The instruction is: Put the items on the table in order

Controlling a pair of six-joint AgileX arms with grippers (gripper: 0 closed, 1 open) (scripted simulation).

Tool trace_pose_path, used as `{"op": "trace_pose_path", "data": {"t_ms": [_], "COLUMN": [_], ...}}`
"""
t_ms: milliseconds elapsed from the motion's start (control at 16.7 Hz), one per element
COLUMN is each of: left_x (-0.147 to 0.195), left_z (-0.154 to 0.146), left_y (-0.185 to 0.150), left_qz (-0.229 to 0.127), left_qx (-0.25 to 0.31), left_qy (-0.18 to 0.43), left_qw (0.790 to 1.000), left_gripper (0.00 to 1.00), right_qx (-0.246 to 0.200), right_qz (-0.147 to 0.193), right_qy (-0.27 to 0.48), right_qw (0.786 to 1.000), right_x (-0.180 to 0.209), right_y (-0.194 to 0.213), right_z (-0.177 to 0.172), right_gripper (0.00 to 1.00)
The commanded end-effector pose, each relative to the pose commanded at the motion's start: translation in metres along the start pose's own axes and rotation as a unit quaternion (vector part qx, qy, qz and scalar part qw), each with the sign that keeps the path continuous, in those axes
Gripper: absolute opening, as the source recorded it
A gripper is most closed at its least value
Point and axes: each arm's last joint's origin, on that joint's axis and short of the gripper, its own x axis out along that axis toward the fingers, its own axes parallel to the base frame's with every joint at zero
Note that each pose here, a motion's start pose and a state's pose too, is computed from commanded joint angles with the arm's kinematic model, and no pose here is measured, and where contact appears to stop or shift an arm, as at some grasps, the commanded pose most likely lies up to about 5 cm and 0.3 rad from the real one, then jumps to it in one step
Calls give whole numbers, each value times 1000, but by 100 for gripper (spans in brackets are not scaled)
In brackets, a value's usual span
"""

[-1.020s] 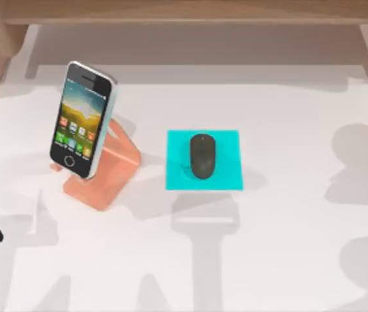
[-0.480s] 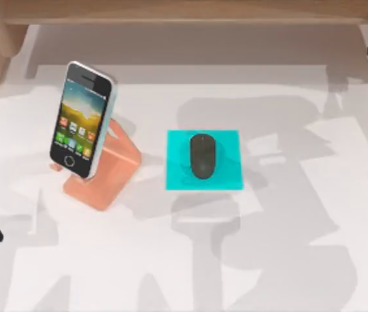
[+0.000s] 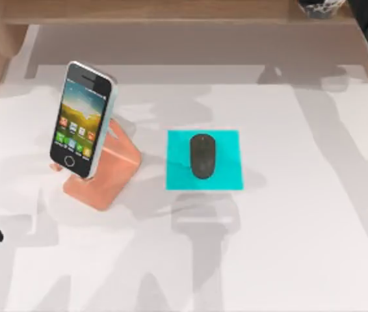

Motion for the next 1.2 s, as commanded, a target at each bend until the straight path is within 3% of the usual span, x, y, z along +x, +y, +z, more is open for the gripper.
{"op": "trace_pose_path", "data": {"t_ms": [720,1200], "left_x": [0,0], "left_z": [0,0], "left_y": [0,0], "left_qz": [0,0], "left_qx": [0,0], "left_qy": [0,0], "left_qw": [1000,1000], "left_gripper": [100,100], "right_qx": [-12,-13], "right_qz": [-91,-100], "right_qy": [98,105], "right_qw": [991,989], "right_x": [69,72], "right_y": [88,90], "right_z": [13,13], "right_gripper": [0,0]}}
